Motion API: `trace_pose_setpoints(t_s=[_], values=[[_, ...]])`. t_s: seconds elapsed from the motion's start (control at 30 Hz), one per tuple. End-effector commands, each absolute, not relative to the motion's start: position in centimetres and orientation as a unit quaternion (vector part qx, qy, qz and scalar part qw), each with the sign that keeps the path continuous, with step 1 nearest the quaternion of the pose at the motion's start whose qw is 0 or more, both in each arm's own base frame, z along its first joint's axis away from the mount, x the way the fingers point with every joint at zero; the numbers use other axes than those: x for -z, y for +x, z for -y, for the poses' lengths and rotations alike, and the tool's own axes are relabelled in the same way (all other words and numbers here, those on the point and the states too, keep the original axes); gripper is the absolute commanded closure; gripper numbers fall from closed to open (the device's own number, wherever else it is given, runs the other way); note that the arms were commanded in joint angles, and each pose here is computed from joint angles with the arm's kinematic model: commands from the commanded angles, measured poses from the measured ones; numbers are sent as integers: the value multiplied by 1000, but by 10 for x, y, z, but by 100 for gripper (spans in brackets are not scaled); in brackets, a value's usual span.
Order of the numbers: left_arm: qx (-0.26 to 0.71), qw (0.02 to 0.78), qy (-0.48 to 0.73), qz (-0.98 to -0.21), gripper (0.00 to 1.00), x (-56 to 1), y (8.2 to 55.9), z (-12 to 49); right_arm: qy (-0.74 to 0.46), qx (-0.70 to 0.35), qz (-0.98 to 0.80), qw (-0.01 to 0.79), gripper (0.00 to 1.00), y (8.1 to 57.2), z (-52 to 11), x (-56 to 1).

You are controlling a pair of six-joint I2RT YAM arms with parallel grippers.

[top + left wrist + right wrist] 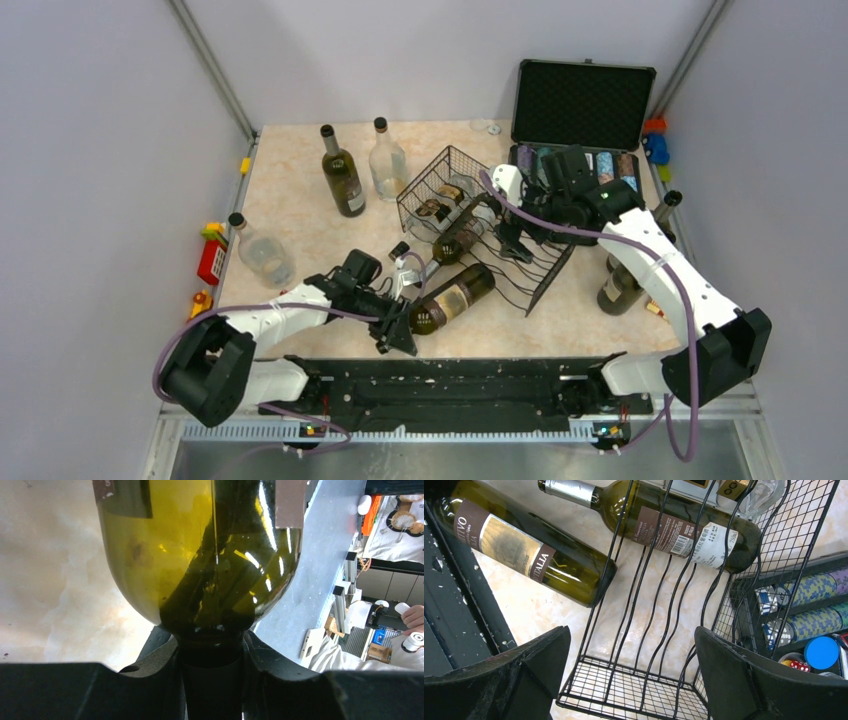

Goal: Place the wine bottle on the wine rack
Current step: Place the wine bottle in the wine rack.

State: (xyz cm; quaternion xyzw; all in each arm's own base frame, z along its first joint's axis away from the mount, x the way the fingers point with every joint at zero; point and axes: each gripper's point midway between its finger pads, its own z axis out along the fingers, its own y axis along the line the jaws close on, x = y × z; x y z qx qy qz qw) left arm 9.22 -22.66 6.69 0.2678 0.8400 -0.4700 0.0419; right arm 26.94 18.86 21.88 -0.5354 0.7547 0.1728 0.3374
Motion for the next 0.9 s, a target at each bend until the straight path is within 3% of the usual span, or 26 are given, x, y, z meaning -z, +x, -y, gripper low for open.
trace_pose_setpoints(t_s=[0.0, 0.87], values=[[506, 107, 321, -793, 100, -94, 113, 245, -539, -175, -742, 359, 3, 265, -187, -230], [505, 151, 332, -782, 100, -99, 135, 256, -540, -171, -746, 350, 3, 261, -183, -222]])
